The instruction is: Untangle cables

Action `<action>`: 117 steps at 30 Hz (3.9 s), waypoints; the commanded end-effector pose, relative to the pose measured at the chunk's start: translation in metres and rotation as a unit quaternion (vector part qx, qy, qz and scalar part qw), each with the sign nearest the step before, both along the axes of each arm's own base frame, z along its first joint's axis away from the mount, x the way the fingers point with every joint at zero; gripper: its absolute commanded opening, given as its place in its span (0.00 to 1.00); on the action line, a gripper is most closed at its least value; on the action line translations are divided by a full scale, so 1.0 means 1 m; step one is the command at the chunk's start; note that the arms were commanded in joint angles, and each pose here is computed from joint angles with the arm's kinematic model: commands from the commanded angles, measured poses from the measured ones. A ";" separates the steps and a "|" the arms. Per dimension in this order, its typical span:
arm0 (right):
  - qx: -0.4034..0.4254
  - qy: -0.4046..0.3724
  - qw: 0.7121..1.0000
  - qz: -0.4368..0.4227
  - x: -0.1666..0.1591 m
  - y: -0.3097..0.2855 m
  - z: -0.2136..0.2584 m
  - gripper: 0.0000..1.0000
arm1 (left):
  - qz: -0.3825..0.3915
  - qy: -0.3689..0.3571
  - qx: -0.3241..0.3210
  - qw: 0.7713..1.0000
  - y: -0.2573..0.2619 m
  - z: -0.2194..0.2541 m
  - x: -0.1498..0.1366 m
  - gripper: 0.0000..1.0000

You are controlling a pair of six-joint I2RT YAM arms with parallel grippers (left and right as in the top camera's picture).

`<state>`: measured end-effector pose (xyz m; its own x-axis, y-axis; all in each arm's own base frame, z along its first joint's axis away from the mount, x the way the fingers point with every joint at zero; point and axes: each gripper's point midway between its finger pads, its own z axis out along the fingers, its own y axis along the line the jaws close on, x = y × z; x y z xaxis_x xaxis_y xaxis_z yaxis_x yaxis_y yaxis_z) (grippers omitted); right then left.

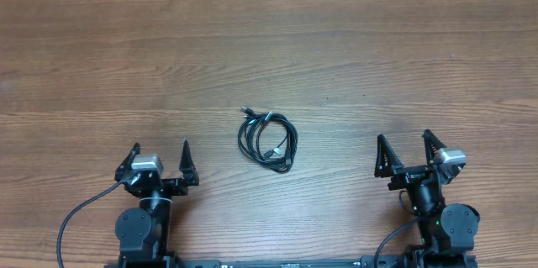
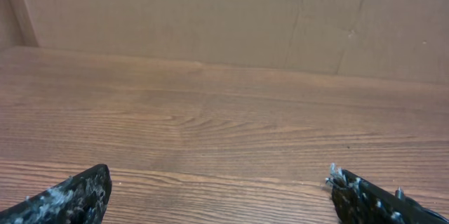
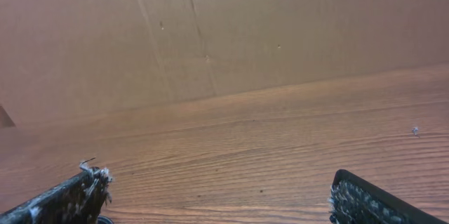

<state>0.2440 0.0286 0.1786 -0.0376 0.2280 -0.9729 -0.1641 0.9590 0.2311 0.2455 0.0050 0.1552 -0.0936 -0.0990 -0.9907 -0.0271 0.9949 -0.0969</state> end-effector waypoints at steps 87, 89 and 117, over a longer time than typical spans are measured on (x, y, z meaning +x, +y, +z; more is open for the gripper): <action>0.065 0.381 0.914 0.124 0.049 0.047 0.055 1.00 | -0.063 0.565 -0.038 0.822 -0.163 -0.166 0.101 0.09; 0.070 0.383 0.913 0.121 0.049 0.047 0.054 1.00 | -0.067 0.563 -0.036 0.823 -0.164 -0.168 0.101 0.05; 0.082 0.254 0.899 0.348 0.053 0.162 0.118 0.89 | -0.193 0.353 -0.430 0.808 -0.236 0.142 0.162 0.04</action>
<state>0.2958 0.1694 0.2909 -0.6690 0.1507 -0.7278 -0.4969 0.6376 0.5887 0.4101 -0.2271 0.2904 -0.7813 -0.4568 -0.4254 0.0454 0.6381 -0.7686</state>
